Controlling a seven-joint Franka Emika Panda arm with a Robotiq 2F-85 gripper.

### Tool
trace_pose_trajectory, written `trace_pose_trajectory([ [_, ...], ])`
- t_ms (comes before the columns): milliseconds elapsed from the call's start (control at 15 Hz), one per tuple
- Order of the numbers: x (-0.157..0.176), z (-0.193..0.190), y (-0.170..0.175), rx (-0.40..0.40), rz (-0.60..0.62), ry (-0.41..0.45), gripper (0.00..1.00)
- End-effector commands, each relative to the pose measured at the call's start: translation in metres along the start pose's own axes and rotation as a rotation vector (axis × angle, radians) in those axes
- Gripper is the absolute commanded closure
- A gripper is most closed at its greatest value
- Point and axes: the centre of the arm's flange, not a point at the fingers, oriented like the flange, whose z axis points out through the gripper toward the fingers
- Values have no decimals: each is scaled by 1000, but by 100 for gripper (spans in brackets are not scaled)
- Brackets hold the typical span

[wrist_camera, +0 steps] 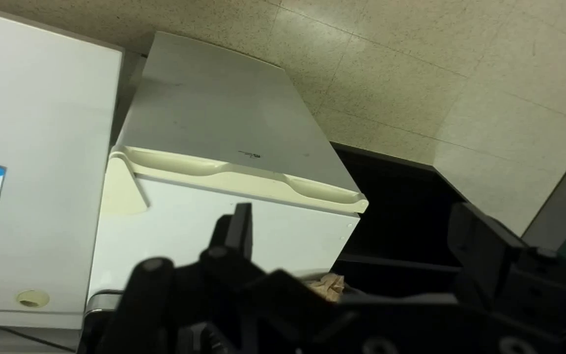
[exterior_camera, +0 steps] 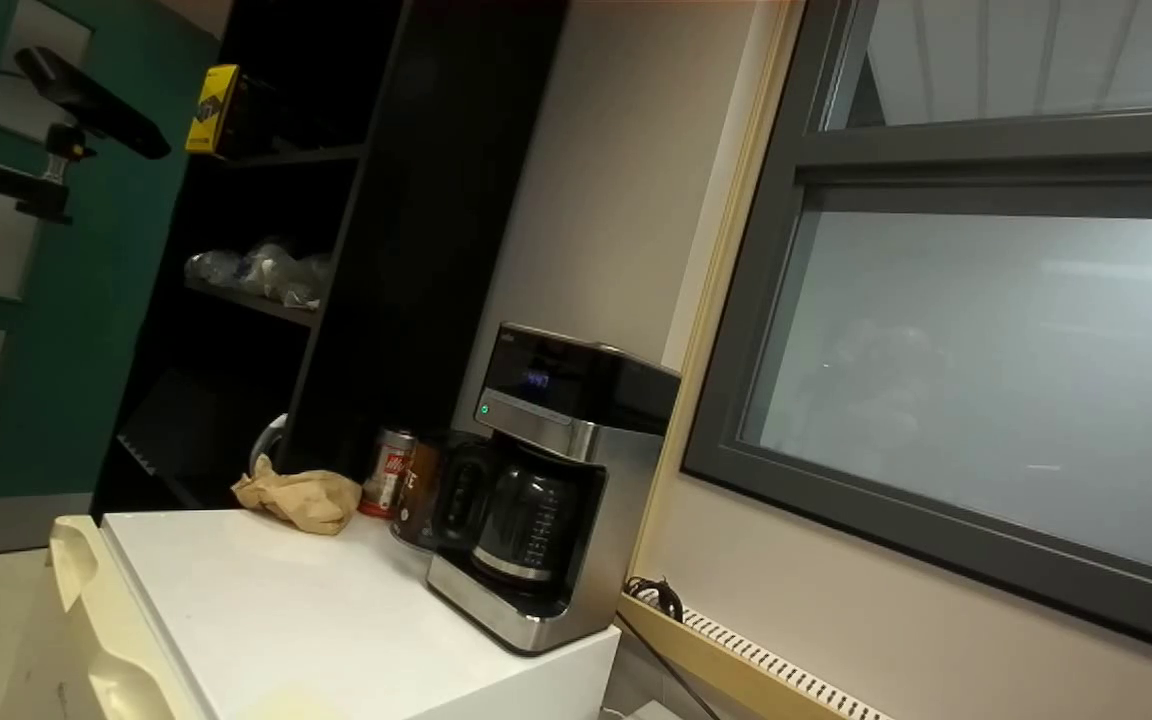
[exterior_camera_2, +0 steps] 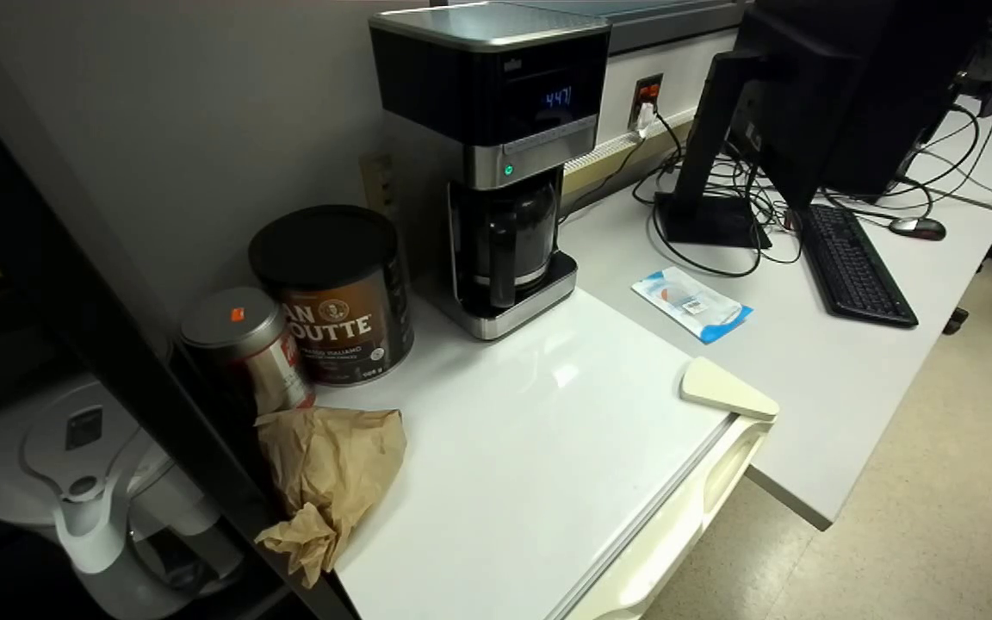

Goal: Press a button on the coffee maker

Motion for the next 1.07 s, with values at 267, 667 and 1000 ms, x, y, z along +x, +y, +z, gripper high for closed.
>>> trace_pose_trajectory([
  [267, 55, 35, 27, -213, -78, 40, 0],
  [667, 100, 63, 53, -355, -153, 96, 46],
  [1000, 137, 81, 77, -455, -202, 181, 85],
])
